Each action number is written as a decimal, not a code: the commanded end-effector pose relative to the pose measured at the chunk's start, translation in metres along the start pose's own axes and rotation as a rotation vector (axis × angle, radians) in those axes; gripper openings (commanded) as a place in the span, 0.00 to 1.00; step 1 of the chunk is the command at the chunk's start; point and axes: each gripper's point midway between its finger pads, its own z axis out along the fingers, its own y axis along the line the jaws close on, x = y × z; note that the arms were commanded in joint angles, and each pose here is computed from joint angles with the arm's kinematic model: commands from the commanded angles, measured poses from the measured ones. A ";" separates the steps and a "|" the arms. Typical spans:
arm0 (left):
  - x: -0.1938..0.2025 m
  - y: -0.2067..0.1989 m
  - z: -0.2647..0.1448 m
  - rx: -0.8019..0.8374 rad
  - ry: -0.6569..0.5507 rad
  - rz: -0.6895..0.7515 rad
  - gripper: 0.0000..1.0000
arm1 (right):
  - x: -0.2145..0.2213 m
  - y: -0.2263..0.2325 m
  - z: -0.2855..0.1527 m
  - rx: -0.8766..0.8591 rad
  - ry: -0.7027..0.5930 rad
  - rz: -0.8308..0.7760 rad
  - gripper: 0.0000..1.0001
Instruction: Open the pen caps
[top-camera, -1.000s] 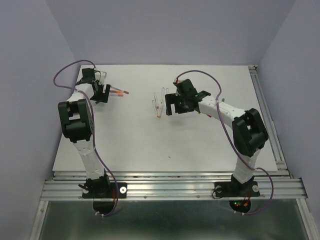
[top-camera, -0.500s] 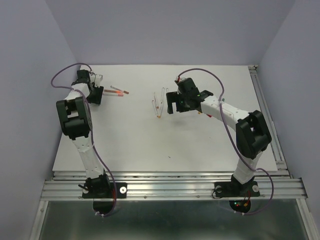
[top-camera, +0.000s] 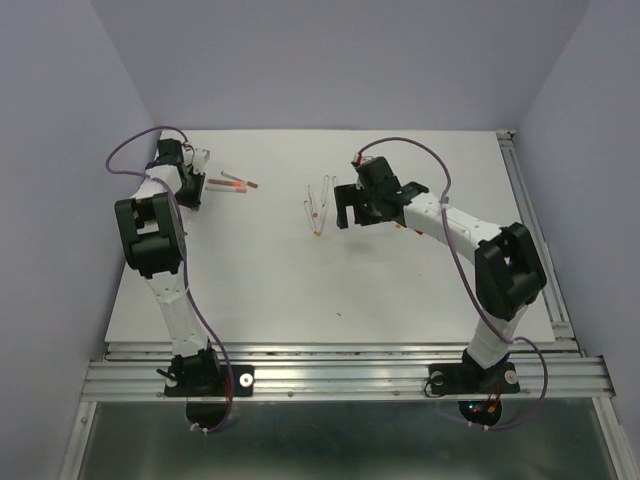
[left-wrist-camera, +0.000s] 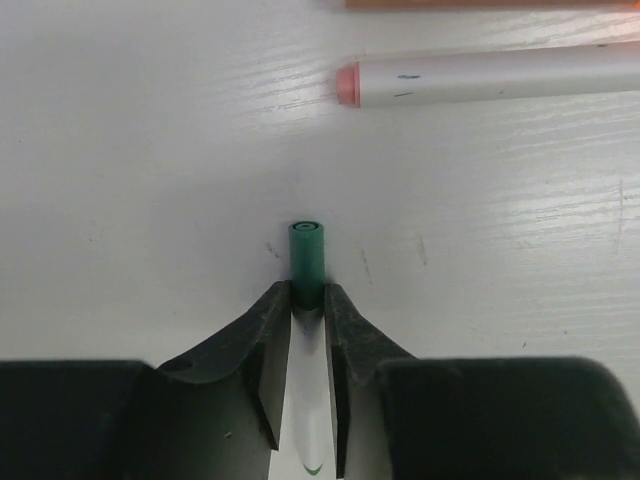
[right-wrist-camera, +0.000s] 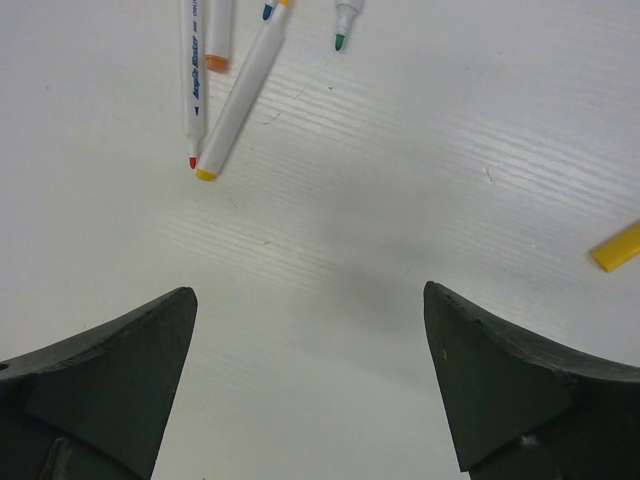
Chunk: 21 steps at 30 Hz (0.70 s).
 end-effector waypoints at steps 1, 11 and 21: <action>0.012 -0.004 0.009 0.020 0.052 -0.007 0.28 | -0.008 0.003 -0.017 -0.010 -0.054 -0.004 1.00; -0.012 0.008 -0.004 -0.063 0.006 -0.162 0.00 | -0.001 0.016 -0.039 -0.117 -0.072 -0.020 1.00; -0.062 -0.041 -0.097 0.094 -0.315 -0.689 0.00 | 0.011 0.076 -0.088 -0.526 -0.122 -0.066 1.00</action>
